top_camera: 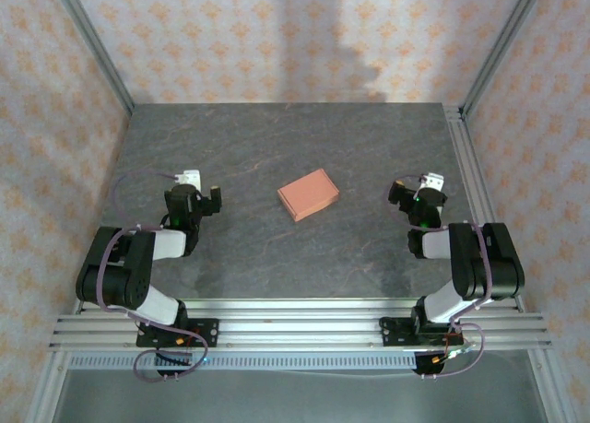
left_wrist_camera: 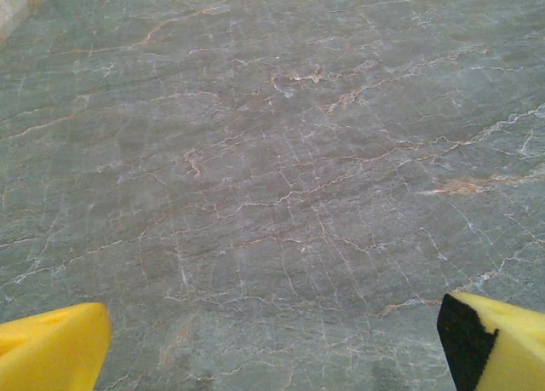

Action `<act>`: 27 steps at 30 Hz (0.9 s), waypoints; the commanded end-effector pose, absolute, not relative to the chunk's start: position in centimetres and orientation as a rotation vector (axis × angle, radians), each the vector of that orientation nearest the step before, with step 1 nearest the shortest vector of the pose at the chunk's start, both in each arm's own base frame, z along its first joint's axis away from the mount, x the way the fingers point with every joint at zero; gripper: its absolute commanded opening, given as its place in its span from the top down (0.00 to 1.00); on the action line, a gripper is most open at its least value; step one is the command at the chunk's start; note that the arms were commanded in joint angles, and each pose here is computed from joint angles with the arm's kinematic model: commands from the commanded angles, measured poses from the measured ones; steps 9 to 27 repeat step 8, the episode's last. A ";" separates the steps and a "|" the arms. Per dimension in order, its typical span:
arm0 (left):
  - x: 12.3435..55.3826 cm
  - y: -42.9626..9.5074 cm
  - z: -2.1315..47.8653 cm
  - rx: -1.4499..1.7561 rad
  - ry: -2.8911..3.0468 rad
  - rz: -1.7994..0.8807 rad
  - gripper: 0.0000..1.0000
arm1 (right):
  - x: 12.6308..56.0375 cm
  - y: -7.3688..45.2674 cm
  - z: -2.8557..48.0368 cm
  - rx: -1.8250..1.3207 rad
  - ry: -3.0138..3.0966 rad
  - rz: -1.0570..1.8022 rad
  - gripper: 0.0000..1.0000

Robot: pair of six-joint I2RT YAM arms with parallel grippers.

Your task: Fold the paper box

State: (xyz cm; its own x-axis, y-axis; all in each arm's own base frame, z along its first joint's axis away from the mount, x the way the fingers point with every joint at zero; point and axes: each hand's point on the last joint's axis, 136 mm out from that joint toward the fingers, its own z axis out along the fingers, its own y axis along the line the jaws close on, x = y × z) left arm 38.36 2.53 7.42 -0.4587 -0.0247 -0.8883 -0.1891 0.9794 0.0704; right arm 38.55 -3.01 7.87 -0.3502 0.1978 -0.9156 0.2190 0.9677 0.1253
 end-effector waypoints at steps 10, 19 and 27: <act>39.4 2.6 9.4 -0.170 1.973 0.180 0.00 | 39.3 -3.0 9.4 0.299 1.880 -0.007 0.01; 39.4 2.6 9.4 -0.170 1.973 0.180 0.00 | 39.3 -3.0 9.4 0.299 1.880 -0.007 0.01; 39.4 2.6 9.4 -0.170 1.973 0.180 0.00 | 39.3 -3.0 9.4 0.299 1.880 -0.007 0.01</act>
